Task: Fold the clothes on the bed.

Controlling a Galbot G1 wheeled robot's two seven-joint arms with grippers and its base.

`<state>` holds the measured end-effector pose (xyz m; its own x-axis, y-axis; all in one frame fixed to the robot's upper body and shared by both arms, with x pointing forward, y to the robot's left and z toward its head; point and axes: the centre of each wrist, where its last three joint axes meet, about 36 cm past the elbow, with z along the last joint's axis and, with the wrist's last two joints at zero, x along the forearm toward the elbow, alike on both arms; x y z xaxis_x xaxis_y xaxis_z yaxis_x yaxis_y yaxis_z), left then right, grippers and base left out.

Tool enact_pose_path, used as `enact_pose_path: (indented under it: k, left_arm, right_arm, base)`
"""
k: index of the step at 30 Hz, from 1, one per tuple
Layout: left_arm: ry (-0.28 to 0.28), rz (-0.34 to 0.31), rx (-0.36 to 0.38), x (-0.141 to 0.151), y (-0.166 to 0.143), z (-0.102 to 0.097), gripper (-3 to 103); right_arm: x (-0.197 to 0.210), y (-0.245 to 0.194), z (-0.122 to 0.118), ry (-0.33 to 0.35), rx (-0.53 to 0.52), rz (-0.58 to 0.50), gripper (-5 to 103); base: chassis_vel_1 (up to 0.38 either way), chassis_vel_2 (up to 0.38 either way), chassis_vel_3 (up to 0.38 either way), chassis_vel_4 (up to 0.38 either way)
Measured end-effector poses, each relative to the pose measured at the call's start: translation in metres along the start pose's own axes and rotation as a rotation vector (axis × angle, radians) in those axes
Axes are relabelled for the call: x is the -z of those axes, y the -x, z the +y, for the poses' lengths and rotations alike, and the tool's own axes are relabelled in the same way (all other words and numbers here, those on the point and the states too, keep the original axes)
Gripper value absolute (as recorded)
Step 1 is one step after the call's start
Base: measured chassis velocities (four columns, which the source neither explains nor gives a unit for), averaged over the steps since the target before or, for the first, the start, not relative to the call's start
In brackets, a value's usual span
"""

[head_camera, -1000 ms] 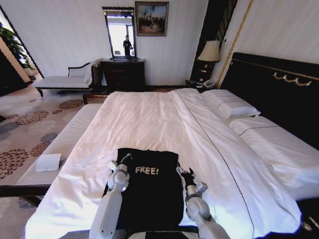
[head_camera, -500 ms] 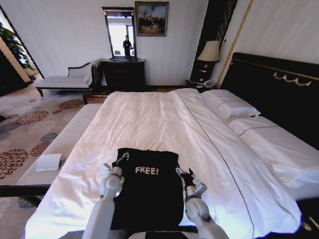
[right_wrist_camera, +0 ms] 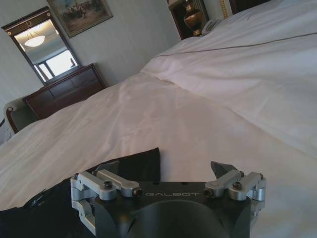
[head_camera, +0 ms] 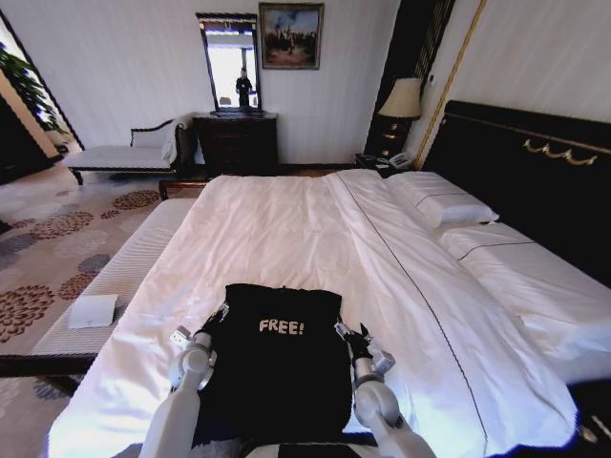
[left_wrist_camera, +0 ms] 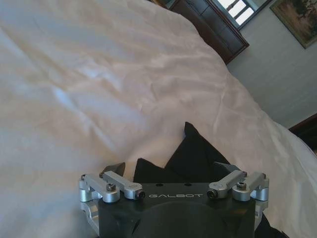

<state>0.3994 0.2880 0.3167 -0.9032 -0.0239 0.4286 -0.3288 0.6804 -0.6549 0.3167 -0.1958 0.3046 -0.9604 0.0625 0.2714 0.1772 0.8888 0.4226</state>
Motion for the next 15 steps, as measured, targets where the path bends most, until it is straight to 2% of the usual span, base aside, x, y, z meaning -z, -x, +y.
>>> enact_pose_path:
  k: [7, 15]
  left_arm:
    - [-0.015, 0.005, -0.035, -0.003, -0.002, -0.007, 100]
    - [0.005, 0.011, -0.091, -0.013, -0.025, -0.009, 100]
  right_arm:
    - [0.002, -0.002, -0.004, -0.003, -0.010, -0.007, 100]
    - [0.002, -0.002, -0.003, -0.001, -0.008, -0.005, 100]
  base:
    - [0.000, 0.000, 0.000, 0.000]
    - [0.000, 0.000, 0.000, 0.000]
